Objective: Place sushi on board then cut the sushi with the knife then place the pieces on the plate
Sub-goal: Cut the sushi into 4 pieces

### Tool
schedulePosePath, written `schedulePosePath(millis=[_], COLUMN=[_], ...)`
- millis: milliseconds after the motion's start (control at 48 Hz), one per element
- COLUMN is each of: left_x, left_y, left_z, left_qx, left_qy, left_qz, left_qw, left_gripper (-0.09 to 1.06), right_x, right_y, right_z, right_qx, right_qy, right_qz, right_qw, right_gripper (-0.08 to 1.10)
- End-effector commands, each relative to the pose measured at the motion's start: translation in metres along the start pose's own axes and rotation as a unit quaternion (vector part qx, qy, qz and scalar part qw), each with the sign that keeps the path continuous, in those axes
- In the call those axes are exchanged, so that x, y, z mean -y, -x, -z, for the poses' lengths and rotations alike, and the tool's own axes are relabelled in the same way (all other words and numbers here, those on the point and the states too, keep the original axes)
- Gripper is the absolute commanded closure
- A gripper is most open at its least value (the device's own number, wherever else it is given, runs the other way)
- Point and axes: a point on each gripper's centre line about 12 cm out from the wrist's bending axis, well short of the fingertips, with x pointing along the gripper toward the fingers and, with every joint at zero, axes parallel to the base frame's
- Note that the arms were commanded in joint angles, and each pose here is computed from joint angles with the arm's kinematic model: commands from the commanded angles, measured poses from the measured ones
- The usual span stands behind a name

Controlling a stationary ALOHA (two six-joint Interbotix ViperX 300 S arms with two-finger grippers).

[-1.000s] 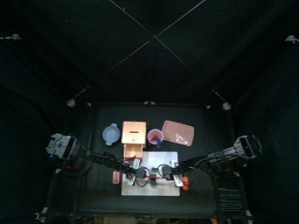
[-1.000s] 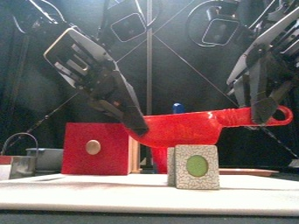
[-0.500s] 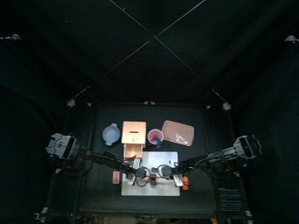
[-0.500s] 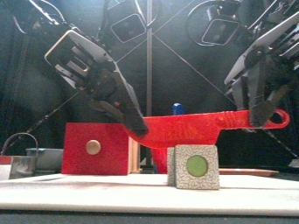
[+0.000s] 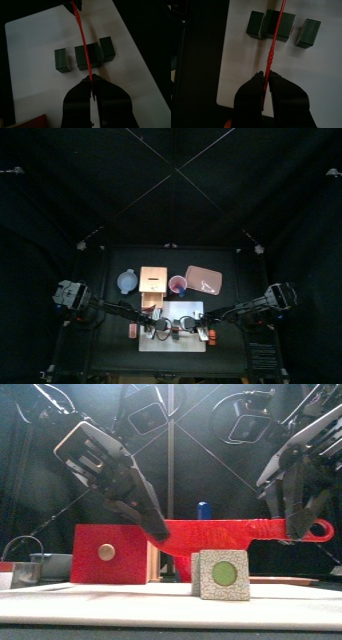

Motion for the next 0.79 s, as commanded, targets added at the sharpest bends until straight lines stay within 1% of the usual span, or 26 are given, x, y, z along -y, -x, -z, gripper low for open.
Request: schedulePosePath(millis=[21, 292, 417, 500, 604, 792], left_x=[-0.006, 0.001, 0.001, 0.001, 0.000, -0.003], left_y=[0.001, -0.014, -0.017, -0.017, -0.013, 0.001], left_z=[-0.009, 0.007, 0.009, 0.008, 0.004, -0.013], left_qx=[0.016, -0.011, -0.017, -0.015, -0.008, 0.019], left_qy=[0.005, 0.011, 0.015, 0.015, 0.015, 0.013], left_qz=[-0.006, 0.001, 0.002, 0.001, 0.000, -0.004], left_qw=[0.9998, 0.9999, 0.9997, 0.9998, 0.9999, 0.9997], left_gripper=[0.62, 0.62, 0.62, 0.62, 0.62, 0.62], right_x=[-0.006, -0.002, -0.001, -0.001, -0.003, -0.004], right_y=[0.002, -0.017, -0.021, -0.020, -0.017, -0.002], right_z=[-0.017, -0.006, -0.003, -0.006, -0.011, -0.023], right_qx=[0.022, -0.007, -0.014, -0.011, -0.004, 0.015], right_qy=[0.009, 0.005, 0.005, 0.005, 0.007, 0.014], right_qz=[-0.005, 0.000, 0.001, 0.001, -0.001, -0.004], right_qw=[1.000, 1.000, 1.000, 1.000, 1.000, 1.000], right_gripper=[0.65, 0.65, 0.65, 0.65, 0.65, 0.65])
